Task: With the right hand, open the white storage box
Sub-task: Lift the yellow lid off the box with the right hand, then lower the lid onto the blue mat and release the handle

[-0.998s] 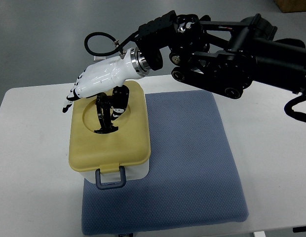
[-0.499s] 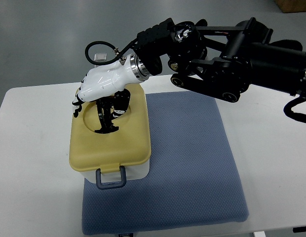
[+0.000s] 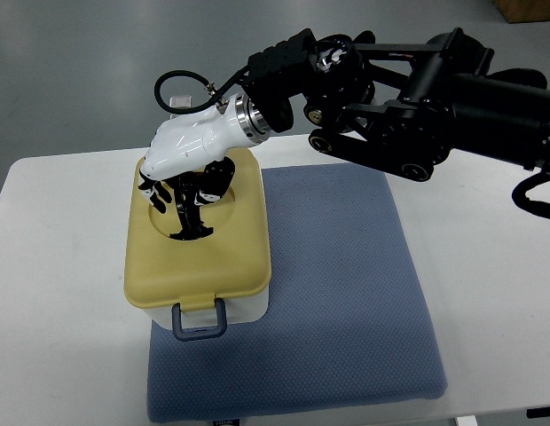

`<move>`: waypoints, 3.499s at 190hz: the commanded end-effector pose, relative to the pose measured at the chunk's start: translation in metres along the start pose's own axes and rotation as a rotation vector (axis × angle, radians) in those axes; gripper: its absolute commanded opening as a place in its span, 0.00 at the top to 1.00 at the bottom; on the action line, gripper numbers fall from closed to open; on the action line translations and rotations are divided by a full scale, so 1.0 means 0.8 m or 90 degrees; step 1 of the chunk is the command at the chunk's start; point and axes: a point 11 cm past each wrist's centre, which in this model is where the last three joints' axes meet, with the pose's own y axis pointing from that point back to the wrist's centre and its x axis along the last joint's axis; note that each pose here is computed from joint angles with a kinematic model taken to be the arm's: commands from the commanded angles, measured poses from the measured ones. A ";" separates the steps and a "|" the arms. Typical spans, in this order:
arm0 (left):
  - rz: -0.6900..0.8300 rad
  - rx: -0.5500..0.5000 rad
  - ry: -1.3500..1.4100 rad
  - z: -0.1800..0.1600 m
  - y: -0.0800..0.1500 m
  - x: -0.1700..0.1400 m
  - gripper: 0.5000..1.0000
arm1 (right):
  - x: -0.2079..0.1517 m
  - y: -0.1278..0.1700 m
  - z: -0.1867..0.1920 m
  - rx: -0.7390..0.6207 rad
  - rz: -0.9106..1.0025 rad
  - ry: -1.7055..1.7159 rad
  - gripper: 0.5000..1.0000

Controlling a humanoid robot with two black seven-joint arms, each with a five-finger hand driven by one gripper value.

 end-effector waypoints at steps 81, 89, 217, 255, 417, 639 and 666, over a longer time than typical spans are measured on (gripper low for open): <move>0.000 0.000 0.000 0.000 0.000 0.000 0.00 | 0.003 0.005 0.003 -0.004 0.007 -0.003 1.00; 0.000 0.000 0.000 0.000 0.000 0.000 0.00 | 0.005 0.006 0.003 -0.004 0.010 -0.002 1.00; 0.000 0.000 -0.001 0.000 0.000 0.000 0.00 | 0.017 0.090 0.075 -0.107 0.082 -0.071 1.00; 0.000 0.001 0.000 -0.001 0.000 0.000 0.00 | 0.001 0.142 0.117 -0.183 0.094 -0.095 1.00; 0.000 0.001 0.000 -0.001 0.000 0.000 0.00 | -0.216 0.273 0.201 -0.394 0.077 -0.282 1.00; 0.000 0.000 0.000 0.000 0.000 0.000 0.00 | -0.269 0.134 0.119 -0.195 0.019 -0.283 1.00; 0.000 0.000 0.000 0.000 0.000 0.000 0.00 | -0.273 0.133 0.118 -0.195 0.018 -0.285 1.00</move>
